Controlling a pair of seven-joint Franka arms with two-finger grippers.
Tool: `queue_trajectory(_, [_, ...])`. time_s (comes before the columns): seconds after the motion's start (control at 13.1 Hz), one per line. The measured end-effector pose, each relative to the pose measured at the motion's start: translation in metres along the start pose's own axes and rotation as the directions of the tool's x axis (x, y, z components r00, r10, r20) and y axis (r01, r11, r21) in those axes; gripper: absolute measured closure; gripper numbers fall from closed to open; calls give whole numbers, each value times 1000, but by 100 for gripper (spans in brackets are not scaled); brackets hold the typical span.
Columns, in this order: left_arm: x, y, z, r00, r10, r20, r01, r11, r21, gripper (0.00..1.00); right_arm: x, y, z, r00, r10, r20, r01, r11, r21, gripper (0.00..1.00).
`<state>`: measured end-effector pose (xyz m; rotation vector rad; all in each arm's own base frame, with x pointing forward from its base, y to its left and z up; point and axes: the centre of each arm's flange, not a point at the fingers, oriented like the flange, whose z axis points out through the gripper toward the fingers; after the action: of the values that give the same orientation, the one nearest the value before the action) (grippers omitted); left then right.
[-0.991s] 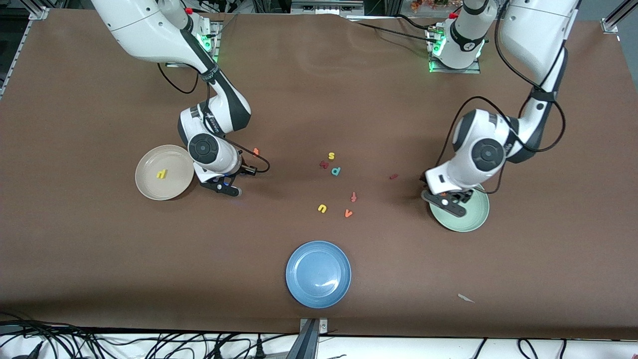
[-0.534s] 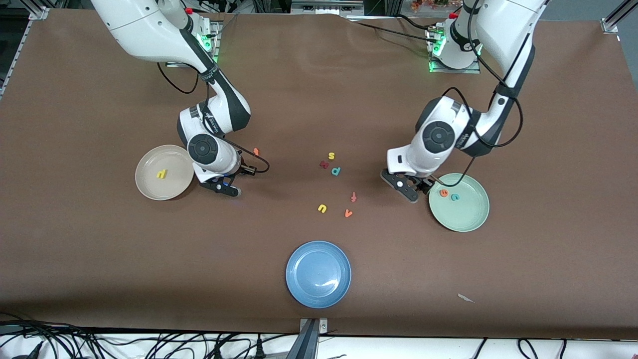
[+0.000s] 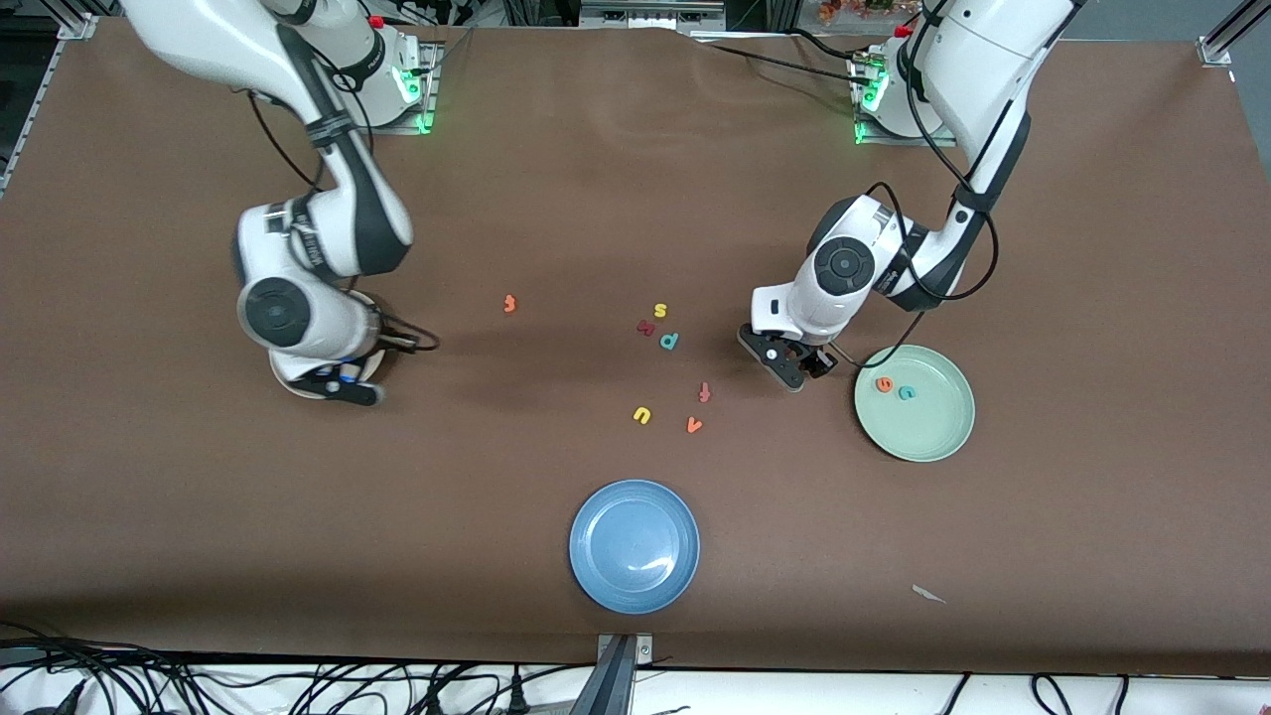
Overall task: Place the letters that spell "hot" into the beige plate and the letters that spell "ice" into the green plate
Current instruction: 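Grasp the pink letter with the left gripper while the right gripper reaches the s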
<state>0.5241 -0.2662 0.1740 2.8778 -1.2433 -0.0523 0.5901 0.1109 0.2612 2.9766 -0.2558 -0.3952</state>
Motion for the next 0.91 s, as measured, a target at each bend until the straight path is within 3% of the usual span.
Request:
queue_trajectory(0.15, [-2, 2, 4, 1000, 6, 0, -6, 1000, -1, 34, 10, 48, 24, 998, -53, 45, 54, 998, -21, 72])
queue_trajectory(0.23, [-2, 2, 4, 1000, 21, 1, -21, 1000, 7, 43, 10, 62, 39, 995, -67, 69, 69, 997, -26, 72])
queue_trajectory(0.53, [-1, 3, 1, 998, 64, 3, -64, 997, 35, 91, 7, 69, 81, 990, -91, 110, 96, 995, -37, 72])
queue_trajectory(0.69, [0, 0, -2, 998, 60, -2, -60, 997, 39, 90, 7, 69, 85, 989, -93, 115, 98, 994, -39, 67])
queue_trajectory(0.91, [-1, -18, -24, 999, 43, -14, -42, 997, 58, 90, 8, 67, 78, 990, -95, 103, 99, 994, -34, 34])
